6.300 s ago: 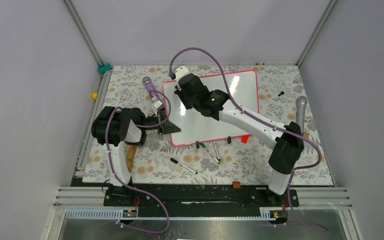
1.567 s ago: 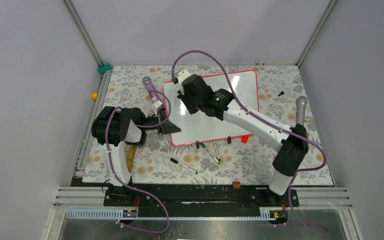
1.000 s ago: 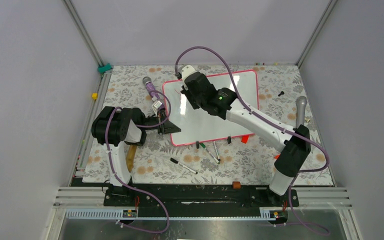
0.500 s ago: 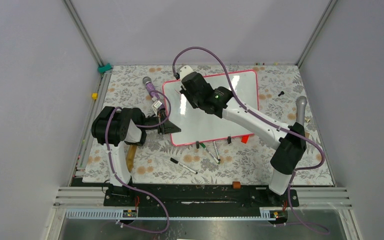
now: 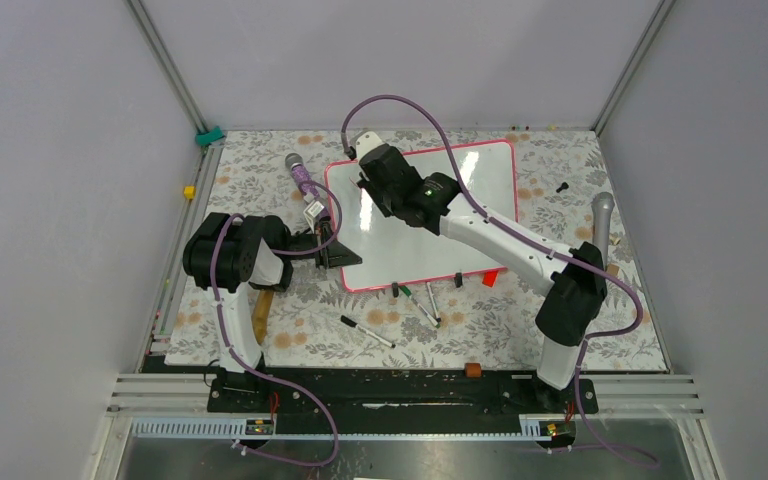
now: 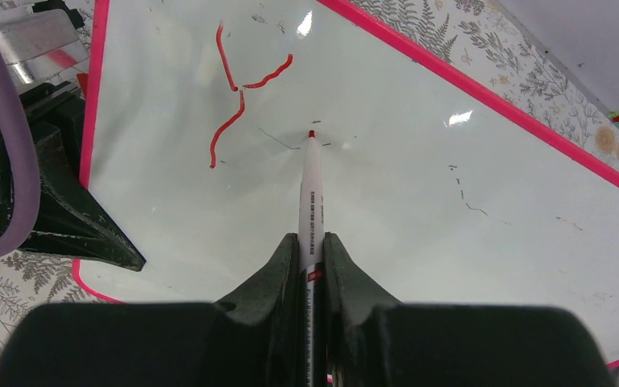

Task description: Write a sentence on the whiteboard

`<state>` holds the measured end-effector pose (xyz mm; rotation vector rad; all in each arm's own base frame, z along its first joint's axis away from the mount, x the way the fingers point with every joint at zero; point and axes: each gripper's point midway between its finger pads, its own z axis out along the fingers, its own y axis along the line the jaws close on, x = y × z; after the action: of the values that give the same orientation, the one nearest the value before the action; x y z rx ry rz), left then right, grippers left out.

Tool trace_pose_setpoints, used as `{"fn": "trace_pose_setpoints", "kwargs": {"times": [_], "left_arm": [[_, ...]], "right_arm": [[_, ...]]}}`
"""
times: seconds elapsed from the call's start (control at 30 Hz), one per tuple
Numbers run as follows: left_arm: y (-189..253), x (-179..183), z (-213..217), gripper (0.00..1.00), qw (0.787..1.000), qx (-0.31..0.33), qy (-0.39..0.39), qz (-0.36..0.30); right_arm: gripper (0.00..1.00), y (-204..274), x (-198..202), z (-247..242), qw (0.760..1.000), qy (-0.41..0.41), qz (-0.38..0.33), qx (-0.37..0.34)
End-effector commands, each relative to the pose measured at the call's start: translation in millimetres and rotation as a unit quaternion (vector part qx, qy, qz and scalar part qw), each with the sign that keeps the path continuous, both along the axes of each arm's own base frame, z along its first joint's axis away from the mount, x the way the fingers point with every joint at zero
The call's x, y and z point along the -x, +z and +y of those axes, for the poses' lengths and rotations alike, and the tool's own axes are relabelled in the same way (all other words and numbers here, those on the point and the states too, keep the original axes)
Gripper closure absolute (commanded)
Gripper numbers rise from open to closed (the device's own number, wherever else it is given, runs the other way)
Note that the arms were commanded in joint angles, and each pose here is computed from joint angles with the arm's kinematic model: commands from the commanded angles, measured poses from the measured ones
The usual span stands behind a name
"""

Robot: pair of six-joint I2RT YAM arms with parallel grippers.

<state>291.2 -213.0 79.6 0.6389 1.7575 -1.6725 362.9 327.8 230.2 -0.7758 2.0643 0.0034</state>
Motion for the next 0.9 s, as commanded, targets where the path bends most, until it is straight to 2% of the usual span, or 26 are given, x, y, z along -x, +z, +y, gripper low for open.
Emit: {"fn": "trace_pose_setpoints", "kwargs": {"times": [0.0,0.53,0.87], "left_arm": [[3,2,0,1.0,0.999,0.0,-0.001,-0.035],[3,2,0,1.0,0.999,0.0,-0.002,-0.035],[4,2,1,1.0,0.999,0.0,-0.002,-0.036]], "right_arm": [[1.0,19,-9,0,1.0,-0.008,-0.024,-0.01],[1.0,8,4,8,0.999,0.031,0.014,-0.008],[1.0,-2,13,-3,0.999,0.031,0.038,0.02]]}}
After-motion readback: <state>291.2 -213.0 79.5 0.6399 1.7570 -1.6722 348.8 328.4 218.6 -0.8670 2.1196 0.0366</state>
